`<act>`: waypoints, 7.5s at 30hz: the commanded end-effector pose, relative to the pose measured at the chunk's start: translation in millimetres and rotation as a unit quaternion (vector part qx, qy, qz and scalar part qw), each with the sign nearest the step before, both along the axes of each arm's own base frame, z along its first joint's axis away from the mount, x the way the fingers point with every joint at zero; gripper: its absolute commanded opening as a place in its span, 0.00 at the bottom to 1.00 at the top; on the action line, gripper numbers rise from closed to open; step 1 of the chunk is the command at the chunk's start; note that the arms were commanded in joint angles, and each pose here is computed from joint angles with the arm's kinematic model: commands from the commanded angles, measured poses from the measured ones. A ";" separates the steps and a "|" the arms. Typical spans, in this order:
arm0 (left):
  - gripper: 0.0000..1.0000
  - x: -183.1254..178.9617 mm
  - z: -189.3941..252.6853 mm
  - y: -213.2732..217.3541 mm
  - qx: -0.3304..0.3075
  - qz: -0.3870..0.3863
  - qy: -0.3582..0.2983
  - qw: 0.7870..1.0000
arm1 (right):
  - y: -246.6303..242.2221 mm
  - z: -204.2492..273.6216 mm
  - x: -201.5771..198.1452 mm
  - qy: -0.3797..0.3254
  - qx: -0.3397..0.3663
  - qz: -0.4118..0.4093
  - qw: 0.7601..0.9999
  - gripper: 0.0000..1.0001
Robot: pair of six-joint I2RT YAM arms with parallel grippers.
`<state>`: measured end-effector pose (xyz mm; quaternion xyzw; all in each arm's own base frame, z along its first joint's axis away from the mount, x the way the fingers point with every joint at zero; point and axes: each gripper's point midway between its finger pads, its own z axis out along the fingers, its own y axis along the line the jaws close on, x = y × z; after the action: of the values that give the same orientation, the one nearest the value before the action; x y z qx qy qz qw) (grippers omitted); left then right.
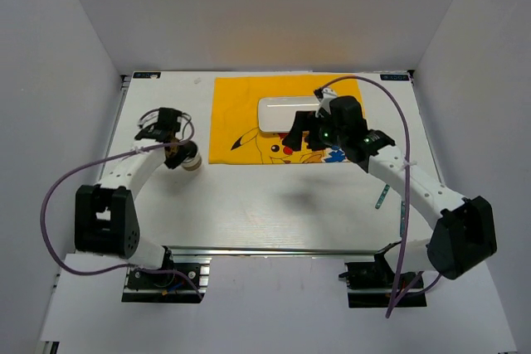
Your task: Set the dinner table for one person
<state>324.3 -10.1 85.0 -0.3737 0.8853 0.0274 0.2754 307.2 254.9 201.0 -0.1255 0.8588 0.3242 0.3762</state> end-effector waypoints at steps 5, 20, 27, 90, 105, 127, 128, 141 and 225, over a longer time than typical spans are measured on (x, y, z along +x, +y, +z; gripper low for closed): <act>0.00 48.5 28.1 -140.5 -0.019 -0.218 -0.013 0.976 | 31.5 34.7 37.6 -0.031 0.002 -0.066 0.997 0.89; 0.00 58.8 79.0 -267.1 -0.044 -0.340 -0.075 0.936 | 19.7 -1.7 69.7 -0.013 -0.059 -0.146 0.987 0.82; 0.00 57.7 94.8 -282.6 -0.073 -0.356 -0.098 0.927 | 24.7 -29.8 74.6 0.005 -0.076 -0.140 0.987 0.35; 0.98 -41.2 75.5 -133.9 0.079 -0.308 -0.034 0.948 | -222.6 80.6 331.6 -0.102 -0.038 -0.344 0.933 0.89; 0.98 -82.4 54.7 -107.1 0.087 -0.348 -0.035 0.933 | -303.2 -94.8 -0.9 0.159 -0.139 -0.476 0.854 0.89; 0.98 -88.1 62.0 -112.5 0.078 -0.366 -0.053 0.926 | -345.0 -149.9 -82.3 0.237 -0.174 -0.543 0.786 0.89; 0.98 -88.4 61.0 -112.5 0.078 -0.367 -0.052 0.925 | -346.6 -153.1 -83.7 0.244 -0.180 -0.541 0.784 0.89; 0.98 -91.3 68.3 -116.7 0.068 -0.376 -0.067 0.921 | -336.0 -193.6 -99.8 0.366 -0.187 -0.495 0.765 0.58; 0.98 -88.6 74.3 -137.0 0.028 -0.430 -0.109 0.896 | -215.7 -179.9 182.6 0.201 -0.331 -0.145 0.911 0.00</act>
<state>235.5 -145.7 156.1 0.0453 0.9267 -0.1020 0.3588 499.0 43.6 21.3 -0.0451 0.9815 -0.0155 0.1852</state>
